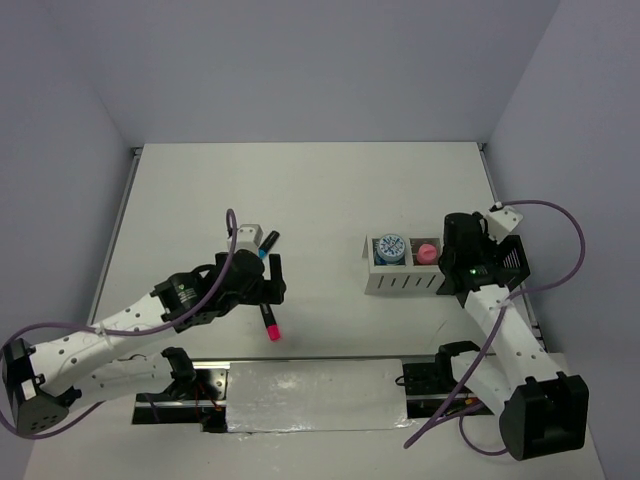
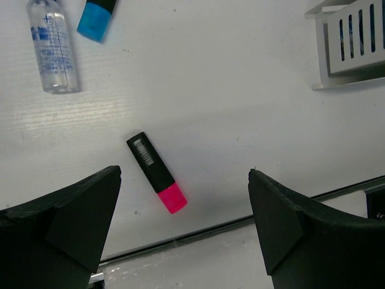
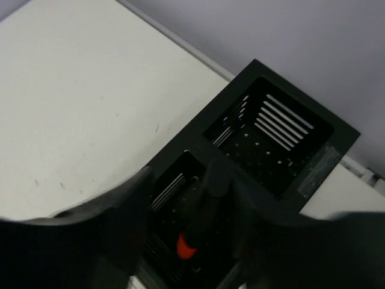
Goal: Sort the stationery into containers
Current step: Place the pen in the storage box, then pick up the pen from the center of the board.
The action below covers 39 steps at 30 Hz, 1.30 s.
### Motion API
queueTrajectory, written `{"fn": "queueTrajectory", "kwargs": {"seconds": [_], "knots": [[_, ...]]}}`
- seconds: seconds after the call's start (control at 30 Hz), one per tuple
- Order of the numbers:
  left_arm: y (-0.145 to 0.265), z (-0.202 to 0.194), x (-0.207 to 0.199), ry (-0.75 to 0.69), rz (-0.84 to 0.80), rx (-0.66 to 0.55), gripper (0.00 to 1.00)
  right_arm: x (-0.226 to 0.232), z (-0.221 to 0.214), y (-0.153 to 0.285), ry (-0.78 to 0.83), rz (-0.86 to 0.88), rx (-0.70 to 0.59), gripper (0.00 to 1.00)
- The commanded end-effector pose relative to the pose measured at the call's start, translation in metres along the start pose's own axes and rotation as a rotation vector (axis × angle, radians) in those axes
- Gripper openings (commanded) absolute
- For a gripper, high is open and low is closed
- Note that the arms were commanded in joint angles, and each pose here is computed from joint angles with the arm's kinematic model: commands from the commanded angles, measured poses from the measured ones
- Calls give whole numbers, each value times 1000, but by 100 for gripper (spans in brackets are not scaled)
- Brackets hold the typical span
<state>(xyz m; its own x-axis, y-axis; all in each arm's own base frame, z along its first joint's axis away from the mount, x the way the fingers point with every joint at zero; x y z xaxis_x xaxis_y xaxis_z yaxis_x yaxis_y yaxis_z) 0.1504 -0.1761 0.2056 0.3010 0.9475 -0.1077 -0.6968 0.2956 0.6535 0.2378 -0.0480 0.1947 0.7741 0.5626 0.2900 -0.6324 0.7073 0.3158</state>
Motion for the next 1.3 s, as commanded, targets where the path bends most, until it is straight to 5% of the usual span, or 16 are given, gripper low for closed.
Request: {"fn": "queueTrajectory", "kwargs": {"seconds": [0.0,0.07,0.13,0.57,1.0,1.27], "knots": [[4,-9,7,64,25,10,99,13,4,-3,-66,48,-12,63],[4,-16,10,77,33,25,99,15,4,-2,-72,57,5,90],[3,-20,9,102,28,46,99,16,7,2,-83,74,19,100],[-29,-76,1,336,116,210,98,62,39,96,-43,541,161,100],[-82,-88,-10,291,252,302,83,80,29,142,12,825,315,100],[-90,-109,-9,300,299,386,64,76,40,152,-8,878,312,100]]}}
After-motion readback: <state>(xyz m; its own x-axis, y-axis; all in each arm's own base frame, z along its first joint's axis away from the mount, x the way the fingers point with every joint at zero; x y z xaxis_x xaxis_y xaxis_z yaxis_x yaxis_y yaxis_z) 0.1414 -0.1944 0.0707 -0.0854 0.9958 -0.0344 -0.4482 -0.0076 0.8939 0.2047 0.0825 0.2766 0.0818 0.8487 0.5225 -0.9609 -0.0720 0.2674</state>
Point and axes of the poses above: each gripper's point midway between its finger pads, its own y axis back along the fingers, its own x axis along the line the jaws close on, z = x × y, the point moved 6 cm from there along y, back along the fingers, and after that the axes turned 13 degrees about -y, right-handed, at the moved point
